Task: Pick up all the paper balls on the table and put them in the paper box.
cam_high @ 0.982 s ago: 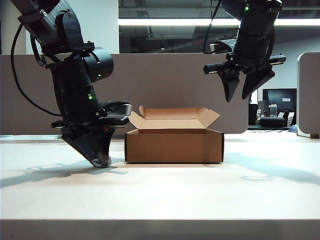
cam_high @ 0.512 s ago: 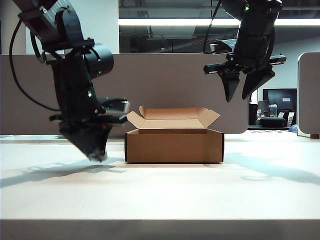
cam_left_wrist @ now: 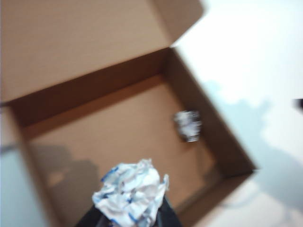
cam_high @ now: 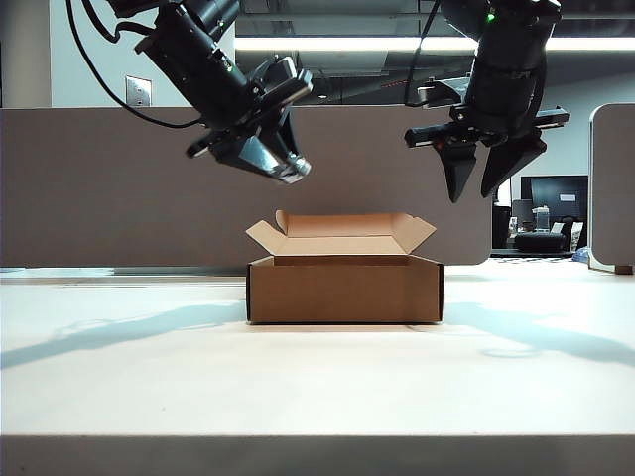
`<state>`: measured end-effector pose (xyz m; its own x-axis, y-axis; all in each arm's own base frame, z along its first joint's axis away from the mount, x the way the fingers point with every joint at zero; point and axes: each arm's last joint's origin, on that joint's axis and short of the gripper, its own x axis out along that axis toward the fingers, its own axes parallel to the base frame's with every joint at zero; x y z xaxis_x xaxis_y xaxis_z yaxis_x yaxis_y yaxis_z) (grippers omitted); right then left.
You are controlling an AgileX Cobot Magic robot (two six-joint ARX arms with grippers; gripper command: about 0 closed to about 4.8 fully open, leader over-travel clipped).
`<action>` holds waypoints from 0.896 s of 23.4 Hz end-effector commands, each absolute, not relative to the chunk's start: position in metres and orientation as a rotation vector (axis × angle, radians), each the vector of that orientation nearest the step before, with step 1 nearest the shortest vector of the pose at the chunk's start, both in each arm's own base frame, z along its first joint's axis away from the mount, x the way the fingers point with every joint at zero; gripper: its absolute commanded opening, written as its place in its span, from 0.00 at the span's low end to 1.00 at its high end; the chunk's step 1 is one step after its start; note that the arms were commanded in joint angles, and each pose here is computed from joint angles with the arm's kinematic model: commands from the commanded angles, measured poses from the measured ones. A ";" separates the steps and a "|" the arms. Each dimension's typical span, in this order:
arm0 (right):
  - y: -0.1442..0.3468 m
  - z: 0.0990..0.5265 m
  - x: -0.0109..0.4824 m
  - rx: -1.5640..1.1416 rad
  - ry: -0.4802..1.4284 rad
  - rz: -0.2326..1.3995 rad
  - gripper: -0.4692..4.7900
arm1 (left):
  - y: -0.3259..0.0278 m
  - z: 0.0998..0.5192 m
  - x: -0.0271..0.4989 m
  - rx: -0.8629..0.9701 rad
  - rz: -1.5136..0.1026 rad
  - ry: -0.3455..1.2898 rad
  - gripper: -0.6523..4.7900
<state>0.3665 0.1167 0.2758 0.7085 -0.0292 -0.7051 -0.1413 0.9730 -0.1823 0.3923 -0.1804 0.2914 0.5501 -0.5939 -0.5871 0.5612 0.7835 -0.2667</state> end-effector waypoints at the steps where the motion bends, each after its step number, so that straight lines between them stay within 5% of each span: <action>1: 0.117 0.281 0.367 -0.228 0.761 0.063 0.49 | -0.181 0.295 0.392 -0.079 -0.732 0.709 0.38; 3: 0.117 0.281 0.367 -0.228 0.761 0.063 0.49 | -0.181 0.295 0.392 -0.079 -0.732 0.709 0.47; 9: 0.117 0.281 0.366 -0.227 0.760 0.063 0.49 | -0.181 0.296 0.392 -0.077 -0.737 0.705 0.47; 12: 0.114 0.294 0.361 -0.187 0.724 0.063 0.46 | -0.180 0.301 0.389 -0.072 -0.769 0.691 0.40; 15: 0.105 0.330 0.342 -0.154 0.624 0.071 0.14 | -0.172 0.327 0.373 -0.044 -0.748 0.651 0.13; 21: 0.086 0.391 0.281 -0.102 0.502 0.111 0.09 | -0.150 0.377 0.312 0.088 -0.692 0.677 0.11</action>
<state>0.2911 0.0888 0.3814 0.8607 0.0725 -0.5040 -0.1300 0.9883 -0.0798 0.3222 -0.1541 0.3723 0.5656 -0.5893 -0.5768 0.6146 0.7676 -0.1816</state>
